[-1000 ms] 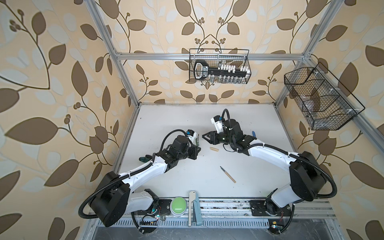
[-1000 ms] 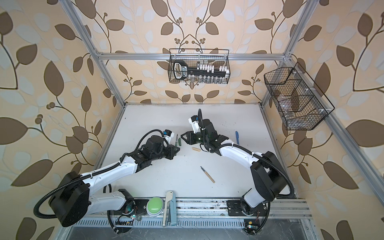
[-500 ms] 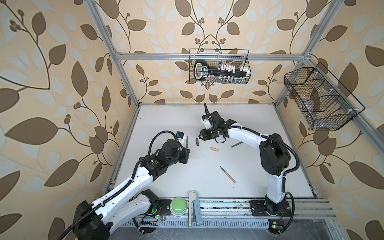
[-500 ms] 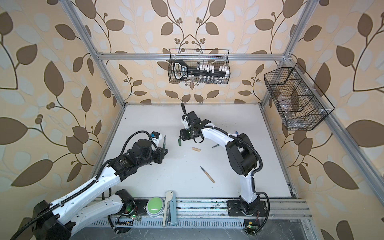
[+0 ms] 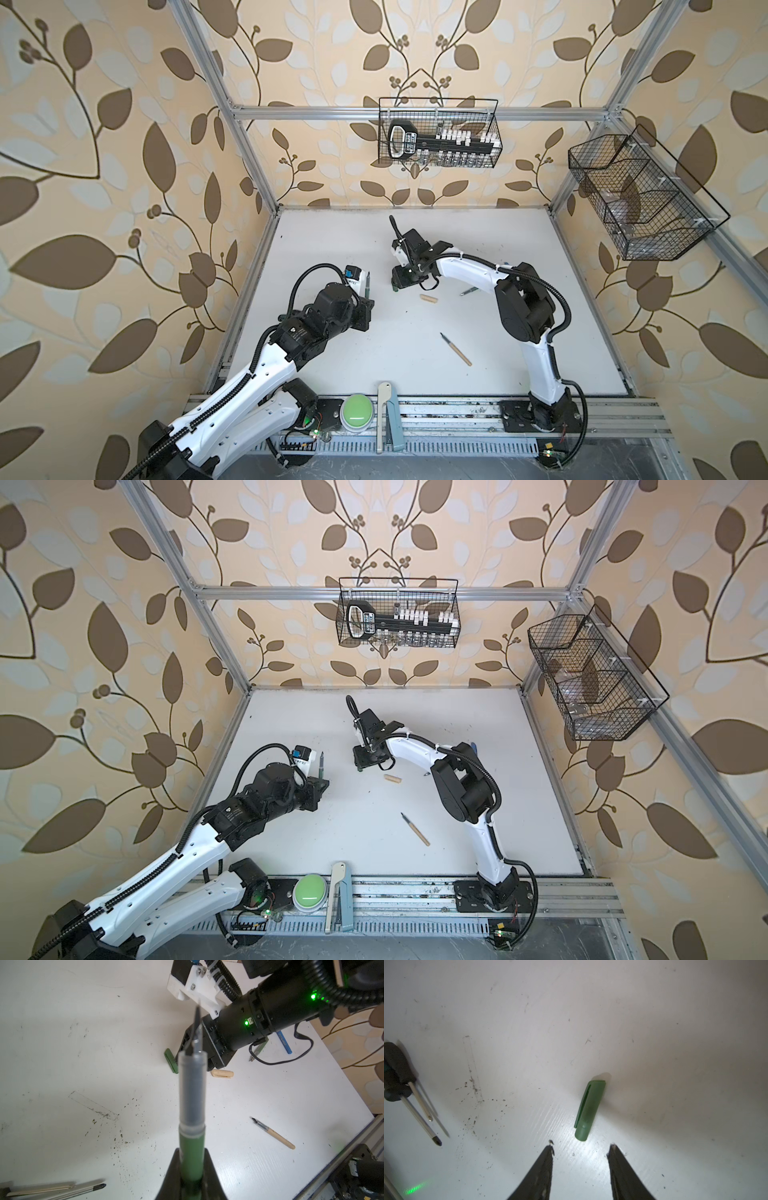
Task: Insert the pens into the pen caps
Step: 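Lower the right gripper around the green cap and close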
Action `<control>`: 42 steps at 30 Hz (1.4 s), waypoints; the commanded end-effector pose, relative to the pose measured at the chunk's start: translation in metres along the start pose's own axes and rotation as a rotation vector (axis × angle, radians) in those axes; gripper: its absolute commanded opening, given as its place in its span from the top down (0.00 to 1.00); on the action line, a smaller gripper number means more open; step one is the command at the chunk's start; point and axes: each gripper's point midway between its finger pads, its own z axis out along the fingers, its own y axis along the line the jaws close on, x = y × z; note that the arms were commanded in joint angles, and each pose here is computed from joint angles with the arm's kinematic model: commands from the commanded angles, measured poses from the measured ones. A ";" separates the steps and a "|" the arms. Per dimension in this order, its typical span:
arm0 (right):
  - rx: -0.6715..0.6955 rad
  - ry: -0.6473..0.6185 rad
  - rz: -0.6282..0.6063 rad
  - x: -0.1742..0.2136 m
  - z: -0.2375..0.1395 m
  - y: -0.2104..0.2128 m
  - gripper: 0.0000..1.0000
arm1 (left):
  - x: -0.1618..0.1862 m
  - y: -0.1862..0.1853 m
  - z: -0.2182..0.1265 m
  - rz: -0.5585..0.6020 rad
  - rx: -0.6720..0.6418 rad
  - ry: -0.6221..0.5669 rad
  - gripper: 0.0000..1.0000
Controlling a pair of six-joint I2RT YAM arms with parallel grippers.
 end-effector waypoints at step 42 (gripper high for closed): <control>0.269 0.147 -0.039 0.015 0.056 -0.022 0.75 | -0.005 -0.023 -0.008 0.037 0.147 -0.072 0.93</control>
